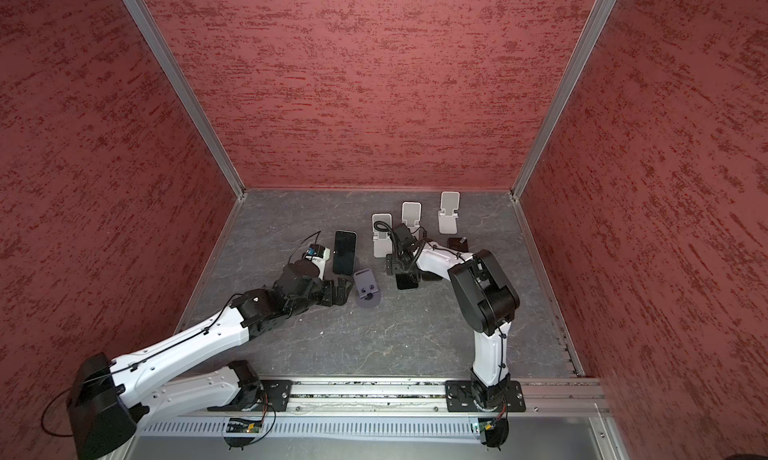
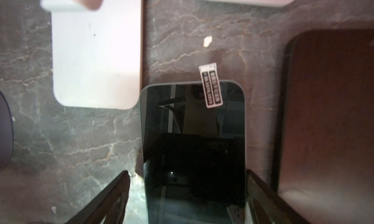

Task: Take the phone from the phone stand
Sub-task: 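Reach the left gripper to the empty purple stand while the right gripper draws back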

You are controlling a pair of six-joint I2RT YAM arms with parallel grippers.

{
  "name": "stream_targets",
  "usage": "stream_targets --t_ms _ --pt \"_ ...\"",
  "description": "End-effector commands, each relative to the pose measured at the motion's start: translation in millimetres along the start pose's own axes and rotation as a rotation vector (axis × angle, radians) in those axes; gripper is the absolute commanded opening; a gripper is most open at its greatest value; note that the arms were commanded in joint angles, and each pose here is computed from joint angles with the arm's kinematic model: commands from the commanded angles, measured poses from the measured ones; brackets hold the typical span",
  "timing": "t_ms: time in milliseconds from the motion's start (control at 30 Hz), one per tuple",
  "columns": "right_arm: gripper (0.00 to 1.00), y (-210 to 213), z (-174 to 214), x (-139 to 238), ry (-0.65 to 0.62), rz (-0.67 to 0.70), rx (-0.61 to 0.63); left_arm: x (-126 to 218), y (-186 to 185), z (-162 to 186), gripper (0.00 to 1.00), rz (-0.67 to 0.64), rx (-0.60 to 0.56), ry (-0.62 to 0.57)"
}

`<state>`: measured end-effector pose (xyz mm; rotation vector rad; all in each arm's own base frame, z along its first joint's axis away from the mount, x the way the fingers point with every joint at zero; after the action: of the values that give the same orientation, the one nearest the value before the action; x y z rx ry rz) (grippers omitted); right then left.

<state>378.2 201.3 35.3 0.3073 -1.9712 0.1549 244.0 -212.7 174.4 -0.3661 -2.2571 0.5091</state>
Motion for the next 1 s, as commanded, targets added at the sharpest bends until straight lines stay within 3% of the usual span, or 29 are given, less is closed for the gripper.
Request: stream_targets --t_ms 0,267,967 --pt "0.91 1.9 -4.7 22.2 -0.035 -0.042 0.010 2.2 2.6 -6.2 0.99 -0.081 -0.021 -0.031" --pt "0.99 4.0 -16.5 57.8 -0.121 -0.064 0.067 -1.1 -11.2 -10.5 0.99 -0.110 -0.044 -0.038" --pt "0.99 -6.8 -41.9 117.8 -0.311 -0.029 0.021 2.2 -26.4 -15.4 0.99 -0.221 -0.085 -0.037"
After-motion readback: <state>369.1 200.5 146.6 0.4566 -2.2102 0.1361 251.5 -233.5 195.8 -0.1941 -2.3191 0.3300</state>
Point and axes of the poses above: each gripper's point midway between its finger pads, its own x axis back along the fingers, its own y axis along the line the jaws close on, z = x × y, the point moved 1 cm from there along x, back along the fingers, and after that the axes turned 14 degrees about x, right-handed, at the moved point
